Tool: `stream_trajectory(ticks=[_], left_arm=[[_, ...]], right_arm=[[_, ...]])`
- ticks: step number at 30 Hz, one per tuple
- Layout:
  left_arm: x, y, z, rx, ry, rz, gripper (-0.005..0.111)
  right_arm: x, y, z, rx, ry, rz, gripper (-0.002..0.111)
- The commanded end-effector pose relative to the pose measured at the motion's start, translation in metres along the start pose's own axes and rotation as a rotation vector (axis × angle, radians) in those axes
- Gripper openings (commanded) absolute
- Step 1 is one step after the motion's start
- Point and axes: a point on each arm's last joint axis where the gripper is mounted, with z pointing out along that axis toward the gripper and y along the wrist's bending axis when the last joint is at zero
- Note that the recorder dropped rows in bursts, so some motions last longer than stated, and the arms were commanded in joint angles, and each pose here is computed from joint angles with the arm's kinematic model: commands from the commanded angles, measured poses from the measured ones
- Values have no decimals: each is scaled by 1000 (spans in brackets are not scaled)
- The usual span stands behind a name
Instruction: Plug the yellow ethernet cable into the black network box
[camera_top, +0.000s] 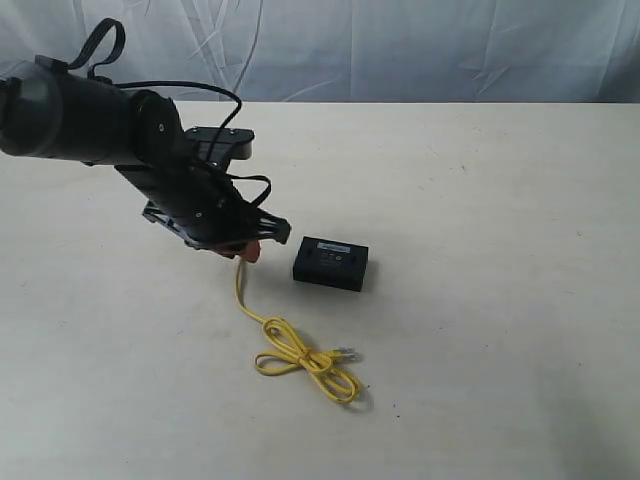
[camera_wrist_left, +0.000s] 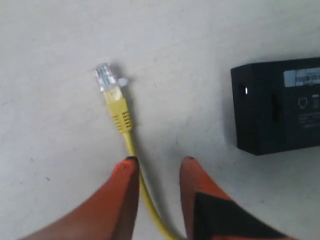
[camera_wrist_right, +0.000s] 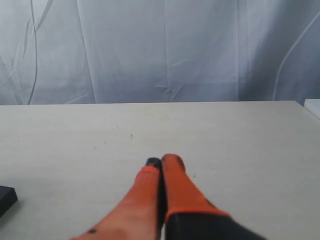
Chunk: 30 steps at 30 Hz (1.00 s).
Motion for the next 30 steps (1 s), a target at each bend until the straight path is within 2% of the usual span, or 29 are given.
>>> stream_trajectory(ticks=[1,10,13,14,15,18,21,24,27,30], left_arm=[[-1,0,10,-9,-11,1,31],[4,5,25,-26,27,11,28],[5,7,25,-47,40,52,15],[5,8,25,-57,49,71,7],[7,9,24,-73,65,105,0],[8,11,19,-95,87,192,0],[7,5,-8,-74,106,433,0],[12,2,-30,-48,158,604,0],[15,2,-32,-33,196,667,0],[24,5,-23,-40,156,656,0]], right_arm=[[-1,0,0,4,-18,7,0],[-1,0,0,4,-18,9,0],[-1,0,0,4,-18,9,0],[-1,0,0,4,-18,9,0],[-1,0,0,4,-18,9,0],[-1,0,0,3,-18,14,0],[-4,0,-1,5,-54,14,0],[-15,-1,-2,12,-176,13,0],[-27,-2,-5,20,-311,13,0],[-38,-2,-9,27,-443,16,0]])
